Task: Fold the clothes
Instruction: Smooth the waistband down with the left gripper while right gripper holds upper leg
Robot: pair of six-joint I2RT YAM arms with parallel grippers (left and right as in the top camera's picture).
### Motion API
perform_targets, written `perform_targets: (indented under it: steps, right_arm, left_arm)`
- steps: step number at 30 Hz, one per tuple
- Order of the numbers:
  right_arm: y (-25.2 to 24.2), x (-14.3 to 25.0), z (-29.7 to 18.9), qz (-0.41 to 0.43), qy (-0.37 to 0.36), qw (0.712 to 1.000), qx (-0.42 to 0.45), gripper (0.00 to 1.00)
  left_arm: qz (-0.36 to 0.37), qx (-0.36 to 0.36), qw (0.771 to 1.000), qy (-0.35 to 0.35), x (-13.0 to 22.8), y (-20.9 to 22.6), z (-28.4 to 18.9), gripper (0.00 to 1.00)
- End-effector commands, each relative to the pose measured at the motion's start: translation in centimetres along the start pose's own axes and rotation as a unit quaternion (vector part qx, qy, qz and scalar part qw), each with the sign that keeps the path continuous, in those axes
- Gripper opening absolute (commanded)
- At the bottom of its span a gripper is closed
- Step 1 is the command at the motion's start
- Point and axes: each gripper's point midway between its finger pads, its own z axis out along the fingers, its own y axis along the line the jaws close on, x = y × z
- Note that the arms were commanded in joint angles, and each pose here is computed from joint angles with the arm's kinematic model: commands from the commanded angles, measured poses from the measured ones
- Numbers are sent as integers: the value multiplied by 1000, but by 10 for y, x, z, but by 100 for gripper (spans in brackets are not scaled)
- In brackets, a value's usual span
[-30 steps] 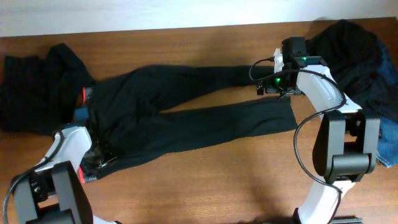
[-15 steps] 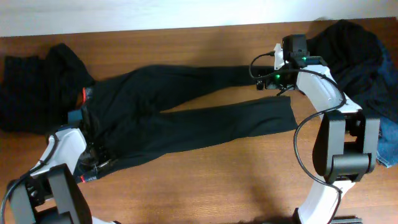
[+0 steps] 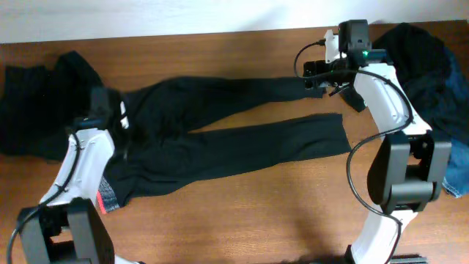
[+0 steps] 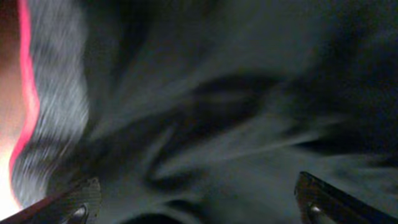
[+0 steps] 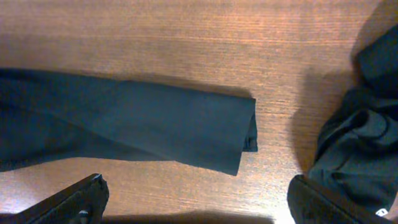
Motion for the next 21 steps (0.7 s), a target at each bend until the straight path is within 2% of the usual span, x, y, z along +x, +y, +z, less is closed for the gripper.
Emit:
perform_targets:
  steps: [1,5,13,16,21]
  right_arm:
    - [2,11,25,-5,30,999,-10,97]
    - [3,21,42,-1,48,999,-19,96]
    - [3,18,56,4,40,999,-21,86]
    - [2,23,65,16,46,999,-20,79]
    - [-2,31,77,24,60,998,-12,77]
  left_arm:
    - [45,22,998,-49,-21,-25,-20,99]
    - [61,26,996,-65,-27,-32,-21,99]
    - [65,33,994,-87,-37,-38,-23,99]
    - [64,34,993,-93,-40,-39,-23,99]
    - [64,34,993,-94,-41,-39,-24,99]
